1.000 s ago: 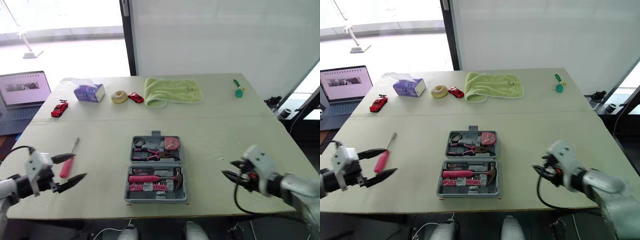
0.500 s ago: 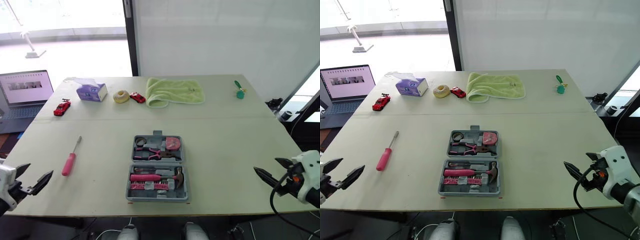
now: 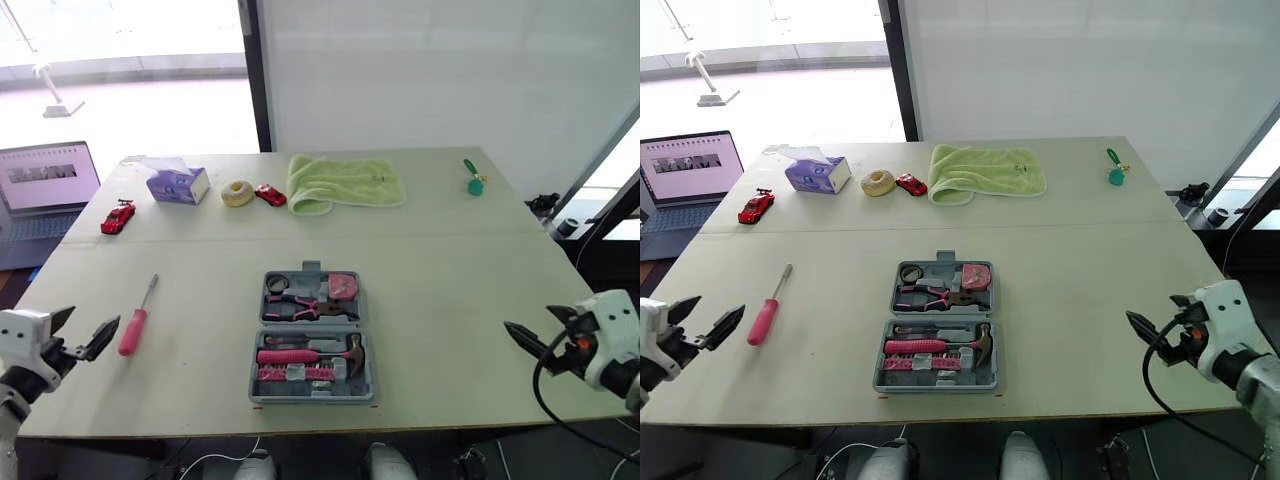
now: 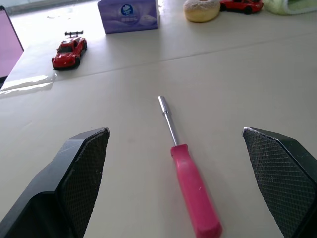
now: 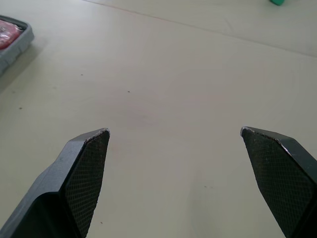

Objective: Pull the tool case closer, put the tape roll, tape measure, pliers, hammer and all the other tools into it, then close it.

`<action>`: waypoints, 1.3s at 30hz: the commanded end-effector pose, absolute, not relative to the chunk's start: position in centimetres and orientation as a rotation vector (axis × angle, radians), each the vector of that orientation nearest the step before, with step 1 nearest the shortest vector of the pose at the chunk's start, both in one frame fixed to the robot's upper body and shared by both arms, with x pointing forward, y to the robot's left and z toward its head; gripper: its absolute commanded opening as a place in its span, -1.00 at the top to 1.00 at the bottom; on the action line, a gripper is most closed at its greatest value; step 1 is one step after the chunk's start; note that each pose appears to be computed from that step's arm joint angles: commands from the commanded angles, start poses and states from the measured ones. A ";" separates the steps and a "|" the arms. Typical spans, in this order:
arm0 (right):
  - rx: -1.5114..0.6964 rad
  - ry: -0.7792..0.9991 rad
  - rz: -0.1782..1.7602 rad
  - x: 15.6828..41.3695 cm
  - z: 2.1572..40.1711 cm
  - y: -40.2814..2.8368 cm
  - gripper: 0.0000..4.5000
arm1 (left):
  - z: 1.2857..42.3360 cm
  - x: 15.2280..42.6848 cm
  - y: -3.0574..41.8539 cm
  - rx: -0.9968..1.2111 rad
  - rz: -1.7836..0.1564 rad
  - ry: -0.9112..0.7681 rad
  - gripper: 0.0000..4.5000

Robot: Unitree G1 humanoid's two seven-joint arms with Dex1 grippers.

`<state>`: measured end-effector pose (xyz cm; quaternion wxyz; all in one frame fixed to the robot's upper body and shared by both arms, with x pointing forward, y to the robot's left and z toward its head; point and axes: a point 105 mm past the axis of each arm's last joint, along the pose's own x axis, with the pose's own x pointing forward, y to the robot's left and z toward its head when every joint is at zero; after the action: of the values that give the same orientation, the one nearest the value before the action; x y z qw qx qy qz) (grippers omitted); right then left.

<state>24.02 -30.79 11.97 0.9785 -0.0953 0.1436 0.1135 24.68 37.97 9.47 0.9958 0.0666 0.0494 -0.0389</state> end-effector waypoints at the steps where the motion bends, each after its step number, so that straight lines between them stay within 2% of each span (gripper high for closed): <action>1: -0.207 0.252 0.239 24.3 12.4 -29.5 -0.99 | 10.4 25.1 38.4 0.150 -0.057 0.078 -1.00; 5: -0.228 0.254 0.280 25.1 12.9 -27.6 -0.99 | 11.3 26.4 39.1 0.147 -0.011 0.065 -1.00; 9: -0.297 0.219 0.449 26.5 14.7 -23.6 -0.99 | 11.5 27.4 39.5 0.081 0.033 0.091 -1.00; 12: -0.344 0.199 0.614 27.0 15.6 -19.8 -0.99 | 12.0 27.8 40.2 0.067 0.089 0.090 -1.00; 15: -0.400 0.147 0.881 26.8 16.9 -14.4 -0.99 | 11.7 28.2 40.1 0.038 0.133 0.144 -1.00; 16: -0.412 0.145 0.927 26.9 17.1 -13.4 -0.99 | 10.8 28.3 40.3 0.038 0.147 0.231 -1.00; 20: -0.473 0.156 1.108 26.6 16.7 -10.3 -0.99 | 11.3 28.7 39.1 0.008 0.108 0.270 -1.00; 24: -0.533 0.163 1.183 26.6 16.3 -8.7 -0.99 | 10.5 28.7 39.3 -0.037 0.126 0.378 -1.00; 27: -0.579 0.157 1.210 27.2 15.6 -7.7 -0.99 | 10.8 29.2 37.6 -0.017 0.015 0.449 -1.00; 34: -0.555 0.096 1.161 29.0 15.8 -5.8 -0.99 | 8.9 30.3 38.1 0.024 -0.027 0.550 -1.00; 39: -0.546 0.101 1.144 29.1 15.7 -5.9 -0.99 | 7.3 31.7 38.6 0.093 -0.030 0.605 -1.00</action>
<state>29.08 -5.96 14.65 0.8024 -0.2474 0.0682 0.5389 31.39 38.04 6.66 0.9531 0.0163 0.3018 -0.0131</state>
